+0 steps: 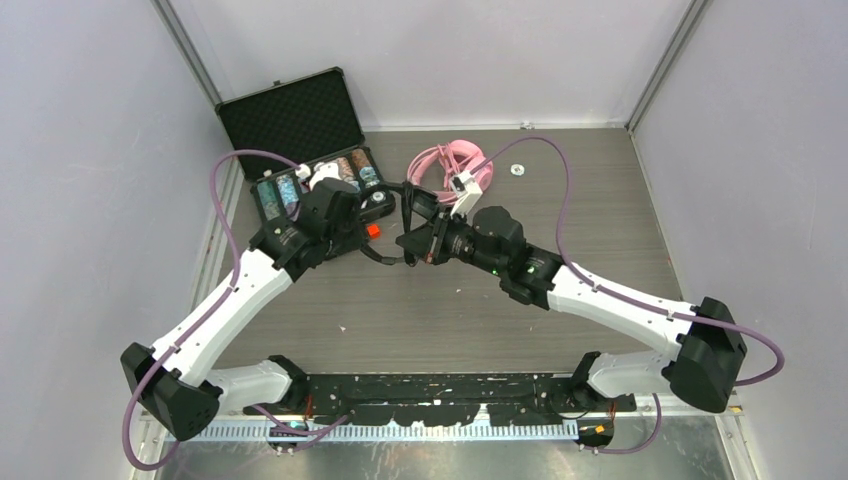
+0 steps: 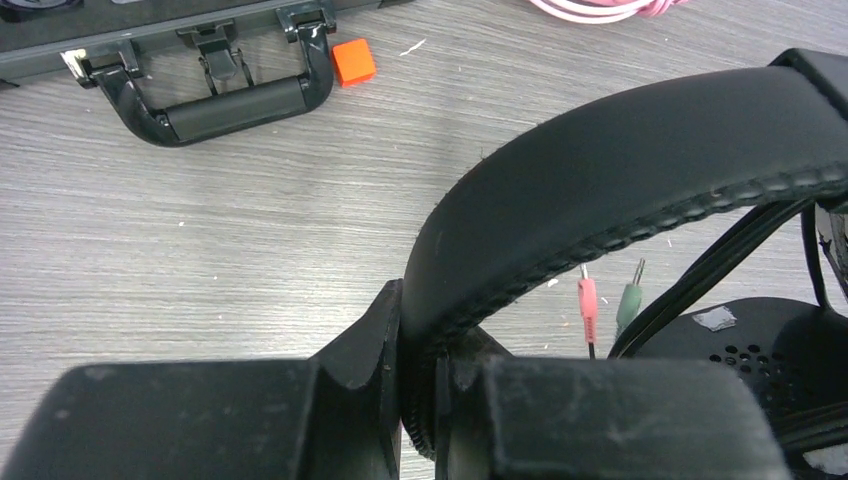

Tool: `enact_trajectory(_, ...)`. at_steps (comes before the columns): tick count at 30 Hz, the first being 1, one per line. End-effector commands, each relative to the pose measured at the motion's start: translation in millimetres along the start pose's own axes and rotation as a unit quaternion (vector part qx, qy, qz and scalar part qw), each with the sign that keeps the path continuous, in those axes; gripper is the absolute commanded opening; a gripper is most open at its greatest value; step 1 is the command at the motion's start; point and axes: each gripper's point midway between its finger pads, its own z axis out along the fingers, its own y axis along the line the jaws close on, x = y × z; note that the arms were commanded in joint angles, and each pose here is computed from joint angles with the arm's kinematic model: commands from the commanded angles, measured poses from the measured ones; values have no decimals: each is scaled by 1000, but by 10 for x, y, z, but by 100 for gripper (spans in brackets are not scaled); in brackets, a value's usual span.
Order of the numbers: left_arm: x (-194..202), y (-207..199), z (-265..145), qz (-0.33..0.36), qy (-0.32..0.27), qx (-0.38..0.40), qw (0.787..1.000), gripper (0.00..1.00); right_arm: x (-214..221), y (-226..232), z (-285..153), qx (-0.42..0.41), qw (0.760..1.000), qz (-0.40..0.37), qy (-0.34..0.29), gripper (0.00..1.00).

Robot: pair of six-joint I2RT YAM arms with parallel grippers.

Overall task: Wrap the headphones
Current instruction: Wrap the headphones cable around the headphones, then place the headphones at the center of the board.

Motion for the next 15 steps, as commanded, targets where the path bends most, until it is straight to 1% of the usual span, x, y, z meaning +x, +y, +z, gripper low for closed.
enact_trajectory(1, -295, -277, -93, -69, -52, 63, 994, 0, 202, -320, 40, 24, 996, -89, 15, 6)
enact_trajectory(4, -216, -136, 34, -79, -47, 33, 995, 0, 269, -457, 140, 21, 995, -92, 17, 7)
enact_trajectory(10, -78, -58, 319, -123, -22, 35, 991, 0, 307, -664, 314, -24, 997, -73, 13, 9)
enact_trajectory(15, 66, -64, 581, -111, -10, 38, 993, 0, 543, -884, 437, -55, 996, -59, 34, 9)
